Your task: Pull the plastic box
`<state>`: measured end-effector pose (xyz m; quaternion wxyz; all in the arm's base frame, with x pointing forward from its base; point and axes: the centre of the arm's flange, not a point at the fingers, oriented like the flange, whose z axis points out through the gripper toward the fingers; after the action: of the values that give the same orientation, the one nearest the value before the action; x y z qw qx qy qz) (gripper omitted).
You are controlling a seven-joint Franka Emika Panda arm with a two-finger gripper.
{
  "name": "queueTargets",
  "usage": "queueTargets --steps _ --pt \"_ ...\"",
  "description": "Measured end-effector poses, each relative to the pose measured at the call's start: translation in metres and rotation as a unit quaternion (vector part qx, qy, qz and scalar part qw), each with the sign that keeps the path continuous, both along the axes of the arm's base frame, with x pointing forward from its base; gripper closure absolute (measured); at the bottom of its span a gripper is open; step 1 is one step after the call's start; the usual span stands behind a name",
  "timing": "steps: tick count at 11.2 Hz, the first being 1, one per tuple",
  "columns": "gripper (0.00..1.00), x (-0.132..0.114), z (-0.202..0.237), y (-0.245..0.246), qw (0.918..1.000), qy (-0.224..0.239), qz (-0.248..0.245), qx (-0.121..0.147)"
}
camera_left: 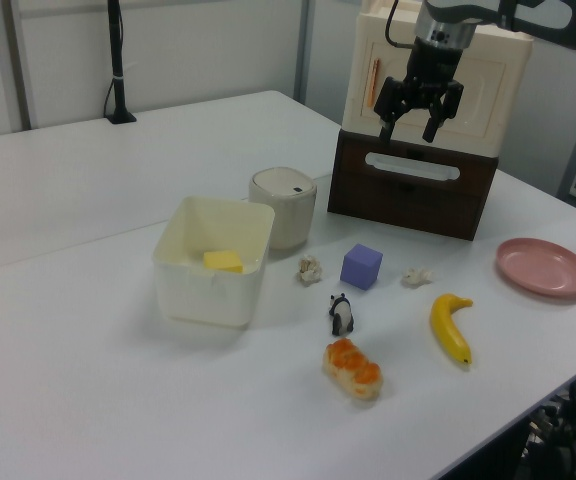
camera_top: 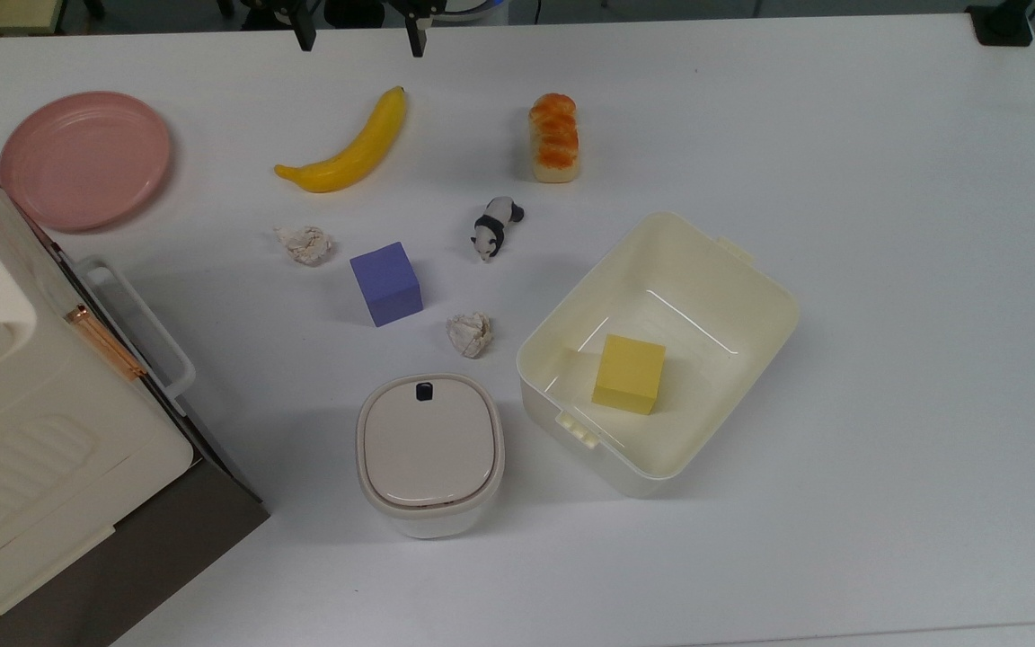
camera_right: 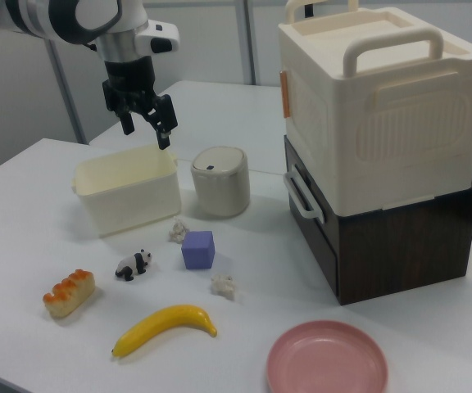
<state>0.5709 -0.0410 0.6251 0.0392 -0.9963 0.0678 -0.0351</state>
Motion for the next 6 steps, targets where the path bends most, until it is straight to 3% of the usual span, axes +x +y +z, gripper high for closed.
queueTargets --steps 6 --pt "0.0 -0.0003 0.0017 -0.0002 1.0 -0.002 0.0 0.0"
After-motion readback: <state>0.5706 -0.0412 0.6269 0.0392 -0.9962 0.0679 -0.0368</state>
